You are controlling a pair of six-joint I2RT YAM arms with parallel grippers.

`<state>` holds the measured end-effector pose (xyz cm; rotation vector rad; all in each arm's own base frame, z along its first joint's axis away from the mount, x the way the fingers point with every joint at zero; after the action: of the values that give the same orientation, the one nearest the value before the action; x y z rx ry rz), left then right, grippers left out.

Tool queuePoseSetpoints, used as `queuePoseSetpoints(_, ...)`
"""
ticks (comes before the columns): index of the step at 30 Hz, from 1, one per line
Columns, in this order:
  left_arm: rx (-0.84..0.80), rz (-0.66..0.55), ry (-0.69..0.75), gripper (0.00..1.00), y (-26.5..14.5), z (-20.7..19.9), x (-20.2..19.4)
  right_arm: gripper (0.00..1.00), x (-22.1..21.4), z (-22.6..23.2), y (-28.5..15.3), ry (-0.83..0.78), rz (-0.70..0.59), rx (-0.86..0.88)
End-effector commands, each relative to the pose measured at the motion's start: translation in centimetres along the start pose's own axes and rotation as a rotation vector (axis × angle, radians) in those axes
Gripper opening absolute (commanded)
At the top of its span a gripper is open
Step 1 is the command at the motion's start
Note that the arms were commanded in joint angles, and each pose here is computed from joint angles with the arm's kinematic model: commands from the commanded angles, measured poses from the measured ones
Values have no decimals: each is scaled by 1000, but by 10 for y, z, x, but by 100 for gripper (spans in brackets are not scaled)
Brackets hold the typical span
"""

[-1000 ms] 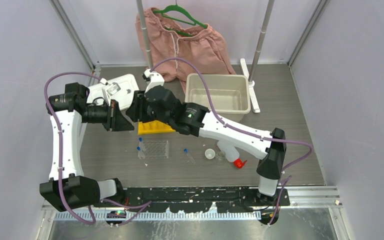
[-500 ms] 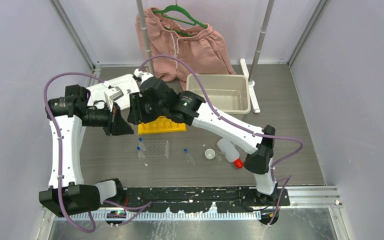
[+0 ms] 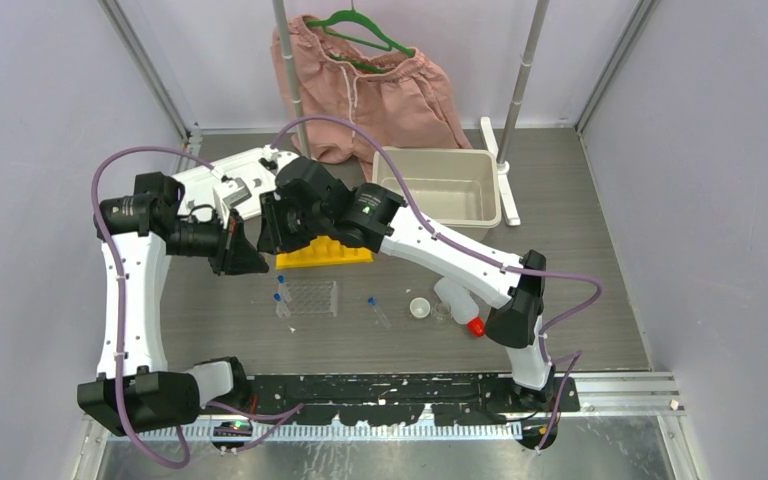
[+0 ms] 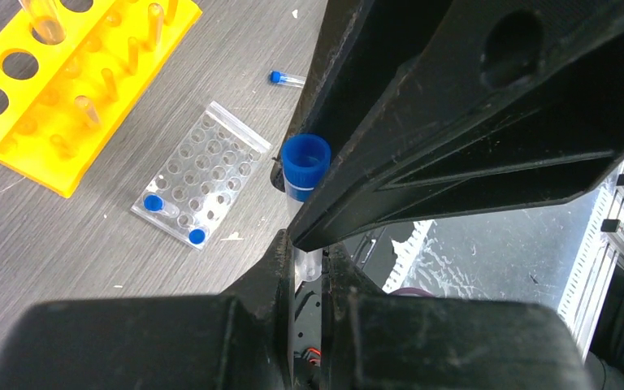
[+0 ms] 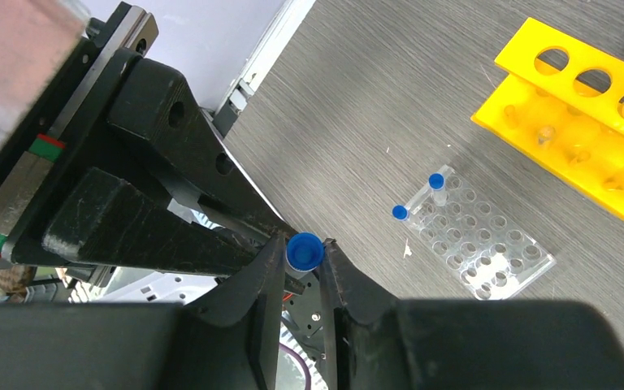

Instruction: Organize the chemistry lab equipment

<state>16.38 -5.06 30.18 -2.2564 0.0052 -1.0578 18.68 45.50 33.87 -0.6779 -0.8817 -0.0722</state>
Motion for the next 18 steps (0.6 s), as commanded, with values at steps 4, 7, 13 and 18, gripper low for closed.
queuePoseSetpoints(4,-7,2,25,0,-1,-7,-4,27,19,2,-11,-59,-71,-9)
queuePoseSetpoints(7,-6,7,21,0,-1,-7,-4,13,20,2,-10,-70,-77,-14)
queuePoseSetpoints(13,45,31,-14,86,-3,1,-2,5,25,-16,-18,-103,-144,-143)
queuePoseSetpoints(18,161,22,-75,100,-3,19,3,1,17,-41,-24,-157,-191,-276)
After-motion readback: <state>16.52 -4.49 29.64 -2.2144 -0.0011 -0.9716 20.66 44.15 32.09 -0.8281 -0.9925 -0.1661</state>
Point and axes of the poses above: each gripper's point midway between its finger pads, its own y axis out along the fingers, its own z axis along the line the jaws close on, x = y × z, the point moved 6 cm from there along -y, back along the fingers, and after that the axes turned 6 degrees about -y, right-handed, at the moved point
